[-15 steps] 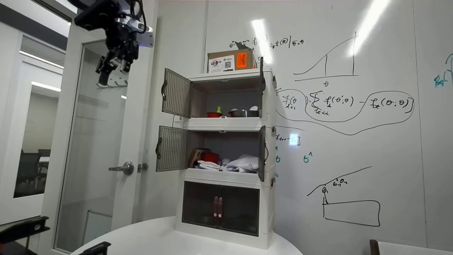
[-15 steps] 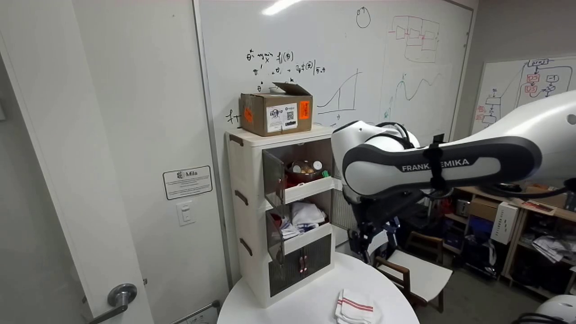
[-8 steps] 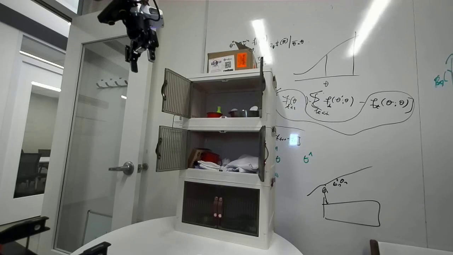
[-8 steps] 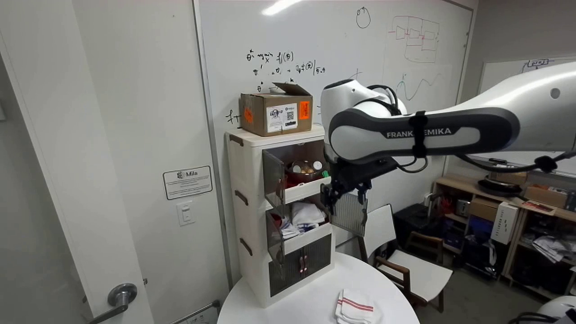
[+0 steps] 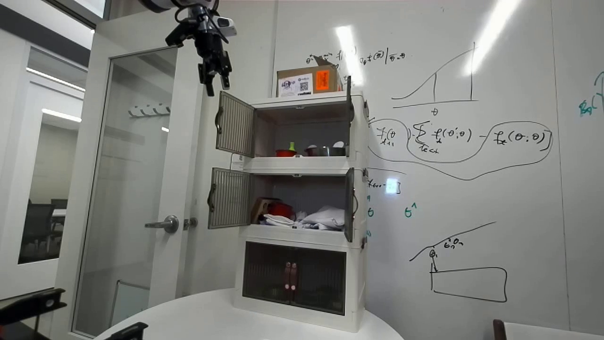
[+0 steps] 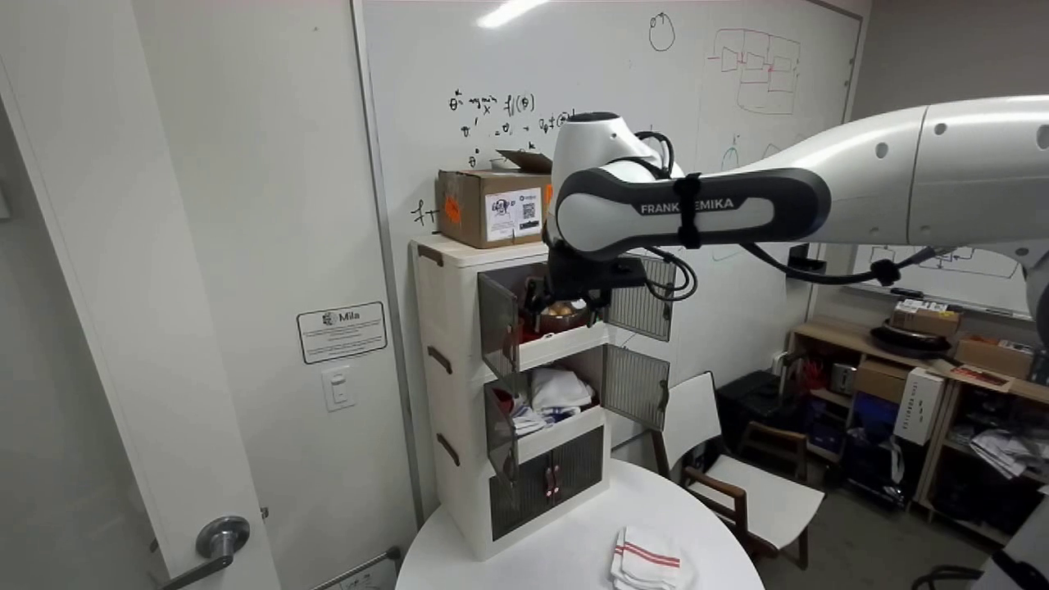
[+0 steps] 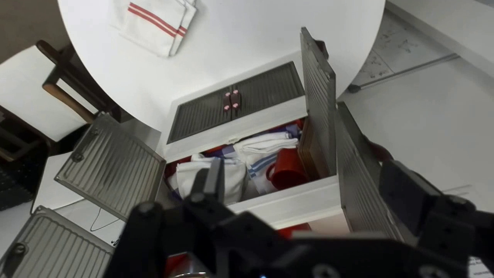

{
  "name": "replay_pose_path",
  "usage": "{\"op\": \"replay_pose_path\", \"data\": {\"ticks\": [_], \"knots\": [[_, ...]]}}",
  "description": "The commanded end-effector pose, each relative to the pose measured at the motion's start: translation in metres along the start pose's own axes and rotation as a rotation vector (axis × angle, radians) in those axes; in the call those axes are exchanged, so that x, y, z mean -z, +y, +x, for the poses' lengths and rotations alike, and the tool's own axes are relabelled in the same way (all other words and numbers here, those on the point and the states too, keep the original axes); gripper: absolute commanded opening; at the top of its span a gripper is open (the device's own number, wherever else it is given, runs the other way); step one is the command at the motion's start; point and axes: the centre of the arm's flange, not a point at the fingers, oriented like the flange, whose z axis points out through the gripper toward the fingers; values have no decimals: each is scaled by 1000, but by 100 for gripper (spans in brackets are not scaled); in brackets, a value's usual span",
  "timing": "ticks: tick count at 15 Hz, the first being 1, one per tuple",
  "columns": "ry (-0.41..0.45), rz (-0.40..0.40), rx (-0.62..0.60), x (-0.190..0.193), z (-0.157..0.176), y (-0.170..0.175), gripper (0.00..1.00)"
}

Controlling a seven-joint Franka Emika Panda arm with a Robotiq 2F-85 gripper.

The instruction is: Close the left door of the top cupboard

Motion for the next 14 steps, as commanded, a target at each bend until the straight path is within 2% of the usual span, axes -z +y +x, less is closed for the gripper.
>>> {"op": "replay_pose_path", "data": {"ticks": [1,6,9,12,14], "knots": [[23,47,-19,7,41,-34,100],[14,91,9,4,61,-56,100],[30,81,-4,0,68,-61,100],[91,-3,-53,-7,73,-60,100],[151,-115,-65,-14,72,-59,100]]}}
